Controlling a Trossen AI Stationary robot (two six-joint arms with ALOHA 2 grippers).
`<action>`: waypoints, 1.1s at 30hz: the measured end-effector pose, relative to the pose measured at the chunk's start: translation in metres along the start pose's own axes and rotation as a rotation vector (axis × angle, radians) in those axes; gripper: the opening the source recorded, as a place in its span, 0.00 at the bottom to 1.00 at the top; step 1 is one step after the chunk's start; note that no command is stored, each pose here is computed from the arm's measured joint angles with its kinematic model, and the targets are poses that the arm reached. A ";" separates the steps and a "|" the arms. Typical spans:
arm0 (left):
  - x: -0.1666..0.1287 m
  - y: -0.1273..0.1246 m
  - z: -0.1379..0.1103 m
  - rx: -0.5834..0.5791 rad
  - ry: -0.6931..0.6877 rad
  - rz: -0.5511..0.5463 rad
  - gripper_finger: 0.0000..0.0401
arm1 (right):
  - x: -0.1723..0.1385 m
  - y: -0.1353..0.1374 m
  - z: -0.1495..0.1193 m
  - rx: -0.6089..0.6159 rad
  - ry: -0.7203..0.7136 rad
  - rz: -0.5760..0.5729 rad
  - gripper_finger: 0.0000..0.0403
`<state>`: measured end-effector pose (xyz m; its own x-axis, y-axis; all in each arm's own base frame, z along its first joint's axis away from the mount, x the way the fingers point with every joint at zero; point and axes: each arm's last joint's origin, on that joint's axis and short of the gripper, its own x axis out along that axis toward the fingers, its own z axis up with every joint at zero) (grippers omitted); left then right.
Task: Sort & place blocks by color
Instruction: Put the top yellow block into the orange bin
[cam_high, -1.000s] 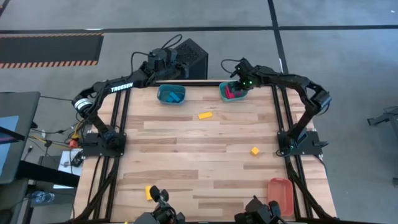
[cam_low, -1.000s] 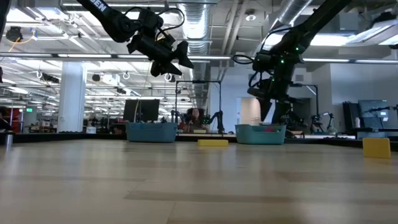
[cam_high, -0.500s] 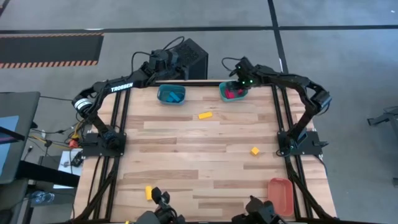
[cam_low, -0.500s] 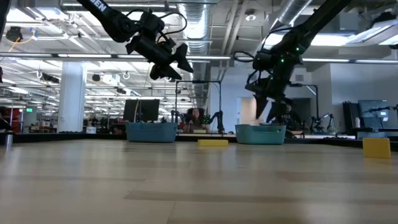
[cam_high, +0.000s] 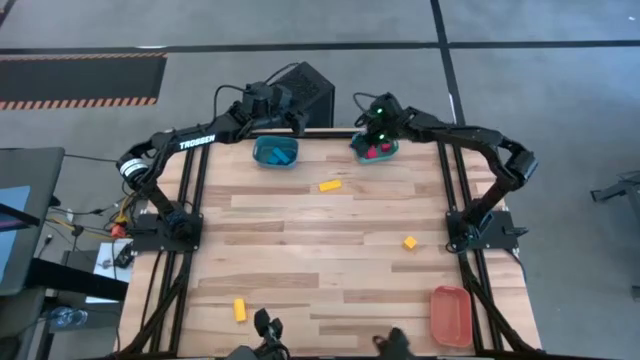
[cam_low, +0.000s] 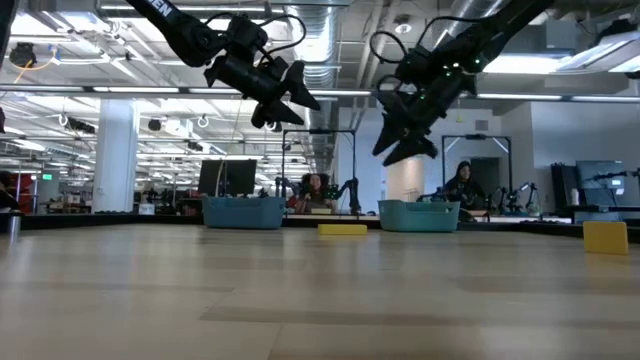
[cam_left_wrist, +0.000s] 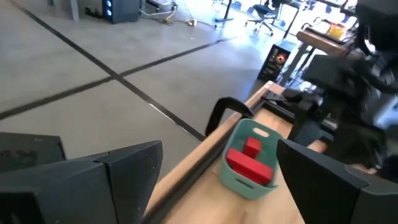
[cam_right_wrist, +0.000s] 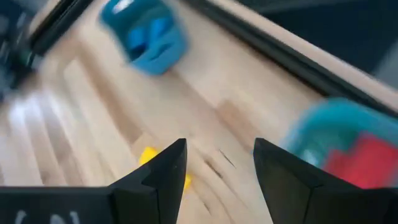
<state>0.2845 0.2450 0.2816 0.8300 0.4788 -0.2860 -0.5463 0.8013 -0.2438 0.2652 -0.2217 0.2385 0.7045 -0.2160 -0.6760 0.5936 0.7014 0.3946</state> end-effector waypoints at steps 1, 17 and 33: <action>0.000 -0.002 0.000 -0.017 0.002 -0.005 0.76 | 0.005 0.006 -0.001 -0.070 -0.003 0.018 0.51; -0.048 -0.017 -0.007 -0.051 0.273 0.237 0.76 | 0.088 0.084 -0.038 -0.785 0.135 0.188 0.55; -0.065 -0.037 -0.027 0.005 0.478 0.390 0.76 | 0.135 0.081 -0.061 -0.806 0.343 0.023 0.55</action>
<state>0.2476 0.1742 0.2840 0.4261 0.5239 -0.7375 -0.7979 0.6018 -0.0335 0.3845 -0.1524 0.1409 0.4802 -0.0706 -0.8743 0.0337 0.9975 -0.0620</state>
